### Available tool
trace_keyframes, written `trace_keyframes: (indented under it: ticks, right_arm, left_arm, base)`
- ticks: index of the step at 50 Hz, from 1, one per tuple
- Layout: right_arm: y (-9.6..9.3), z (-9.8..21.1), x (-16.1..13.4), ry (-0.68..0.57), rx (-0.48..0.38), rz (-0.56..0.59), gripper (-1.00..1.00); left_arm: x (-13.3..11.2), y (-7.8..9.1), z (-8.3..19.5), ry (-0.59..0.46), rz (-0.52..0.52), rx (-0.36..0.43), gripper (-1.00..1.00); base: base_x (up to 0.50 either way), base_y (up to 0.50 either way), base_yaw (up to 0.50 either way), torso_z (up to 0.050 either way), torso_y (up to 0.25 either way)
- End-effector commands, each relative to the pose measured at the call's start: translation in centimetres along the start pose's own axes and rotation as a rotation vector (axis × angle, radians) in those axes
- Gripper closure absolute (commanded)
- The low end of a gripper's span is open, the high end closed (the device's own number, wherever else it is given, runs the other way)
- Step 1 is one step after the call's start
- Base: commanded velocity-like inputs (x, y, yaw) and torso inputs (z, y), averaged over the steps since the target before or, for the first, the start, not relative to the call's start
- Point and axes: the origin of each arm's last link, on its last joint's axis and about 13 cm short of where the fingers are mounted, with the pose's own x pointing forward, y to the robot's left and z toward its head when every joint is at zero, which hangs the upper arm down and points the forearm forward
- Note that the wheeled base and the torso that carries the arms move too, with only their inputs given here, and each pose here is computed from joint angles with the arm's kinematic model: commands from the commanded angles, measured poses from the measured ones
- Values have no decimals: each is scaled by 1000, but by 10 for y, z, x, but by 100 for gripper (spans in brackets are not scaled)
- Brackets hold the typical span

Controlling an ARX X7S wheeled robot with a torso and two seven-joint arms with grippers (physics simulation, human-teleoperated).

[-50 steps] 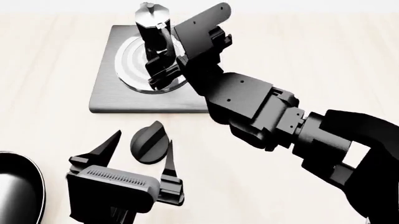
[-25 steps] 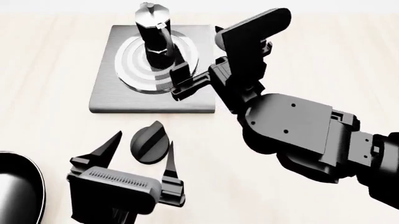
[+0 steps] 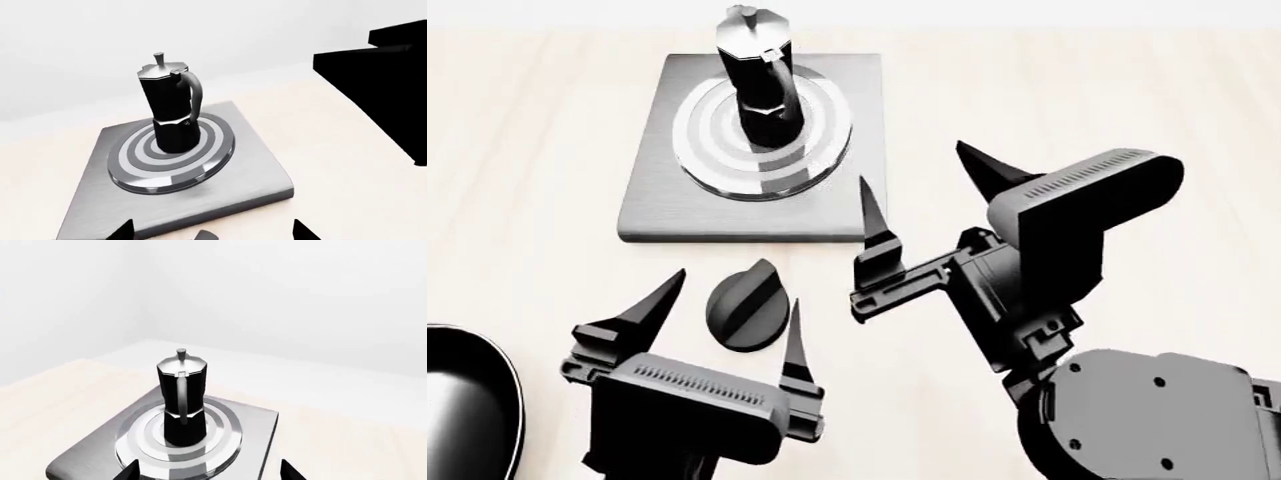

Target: Turn on the stove and put the moka pot on it.

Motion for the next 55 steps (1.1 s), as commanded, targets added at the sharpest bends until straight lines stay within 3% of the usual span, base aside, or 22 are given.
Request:
trace_keyframes:
  ticks: [1,25,40,55]
  right_arm:
    - [3,8,-20,-44,18,23,-100]
    - [-3,17,-44,-50,-7,-13,-100]
    - [-17,23,-57,-70,-3,-104,-100]
    - [-46,30,-70,-70,-47,-237,-100]
  left_arm:
    - [9,13,12,-34,22,140,-100]
    - [5,31,16,0,-50,475,-100]
    - [-2,46,23,11,15,528,-100]
    - [-4,79,41,2,184,517,-100]
  base:
    - [0,0,0,0,0]
    - [0,0,0,0,0]
    - [0,0,0,0,0]
    - [0,0,0,0,0]
